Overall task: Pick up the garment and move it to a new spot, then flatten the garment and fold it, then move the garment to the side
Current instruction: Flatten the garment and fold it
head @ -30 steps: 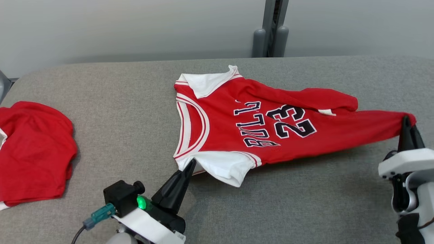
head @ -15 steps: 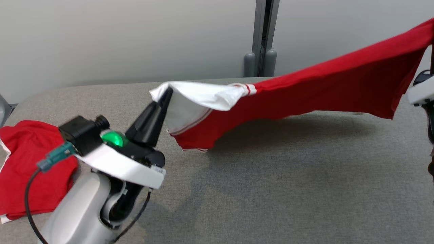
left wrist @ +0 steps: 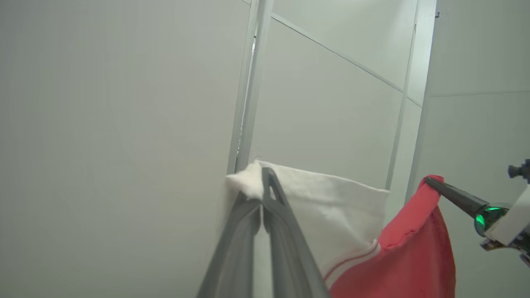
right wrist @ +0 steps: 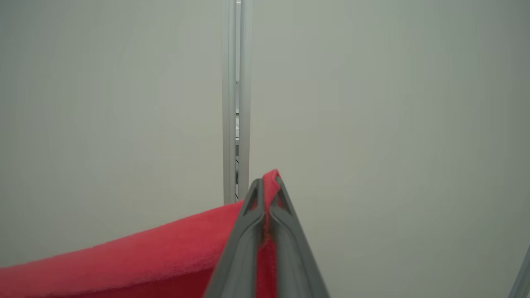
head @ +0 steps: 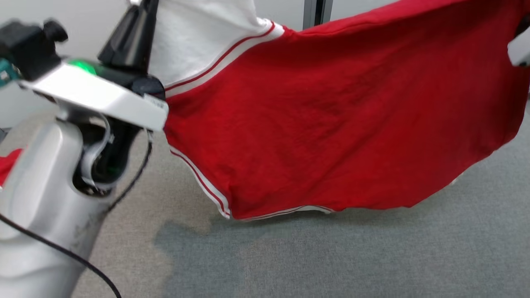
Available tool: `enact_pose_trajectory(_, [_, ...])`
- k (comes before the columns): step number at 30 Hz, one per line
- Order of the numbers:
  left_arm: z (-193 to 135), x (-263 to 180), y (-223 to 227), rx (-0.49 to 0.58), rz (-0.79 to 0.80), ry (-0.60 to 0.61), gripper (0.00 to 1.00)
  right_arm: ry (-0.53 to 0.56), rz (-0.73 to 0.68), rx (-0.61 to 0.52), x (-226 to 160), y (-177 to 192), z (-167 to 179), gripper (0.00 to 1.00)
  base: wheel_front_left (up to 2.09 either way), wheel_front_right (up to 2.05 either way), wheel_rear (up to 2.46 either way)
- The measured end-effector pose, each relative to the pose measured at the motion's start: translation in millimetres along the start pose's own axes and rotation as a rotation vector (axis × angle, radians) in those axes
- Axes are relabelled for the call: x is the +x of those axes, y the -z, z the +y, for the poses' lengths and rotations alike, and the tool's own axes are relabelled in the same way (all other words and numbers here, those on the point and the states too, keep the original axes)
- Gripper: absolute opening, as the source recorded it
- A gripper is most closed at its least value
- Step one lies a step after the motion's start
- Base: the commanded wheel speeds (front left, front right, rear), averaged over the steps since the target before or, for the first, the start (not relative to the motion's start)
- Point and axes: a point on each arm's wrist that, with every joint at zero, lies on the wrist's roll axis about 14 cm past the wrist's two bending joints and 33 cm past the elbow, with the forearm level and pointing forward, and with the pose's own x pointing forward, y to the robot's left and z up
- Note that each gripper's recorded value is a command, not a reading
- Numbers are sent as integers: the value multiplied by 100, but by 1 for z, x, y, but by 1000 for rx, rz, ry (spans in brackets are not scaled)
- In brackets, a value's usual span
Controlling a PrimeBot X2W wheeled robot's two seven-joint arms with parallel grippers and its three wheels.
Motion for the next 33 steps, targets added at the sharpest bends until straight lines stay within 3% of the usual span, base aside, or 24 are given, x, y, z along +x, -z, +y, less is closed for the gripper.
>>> enact_pose_trajectory(13, [60,115,18,115,63,-20,0,-49,-33,30,101,25,9,0,0,0,0])
enact_pose_trajectory(18, [77,166,20,171,-27,-19,0,-25,-138,88,143,33,4,0,0,0,0])
enact_pose_trajectory(22, [88,190,32,168,-129,-22,0,33,-188,189,161,69,-6,0,0,0,0])
enact_pose_trajectory(26, [97,203,42,111,-224,-16,0,62,-146,246,169,120,-2,0,0,0,0])
enact_pose_trajectory(33, [108,203,93,104,-173,9,0,127,-48,336,164,190,-9,0,0,0,0])
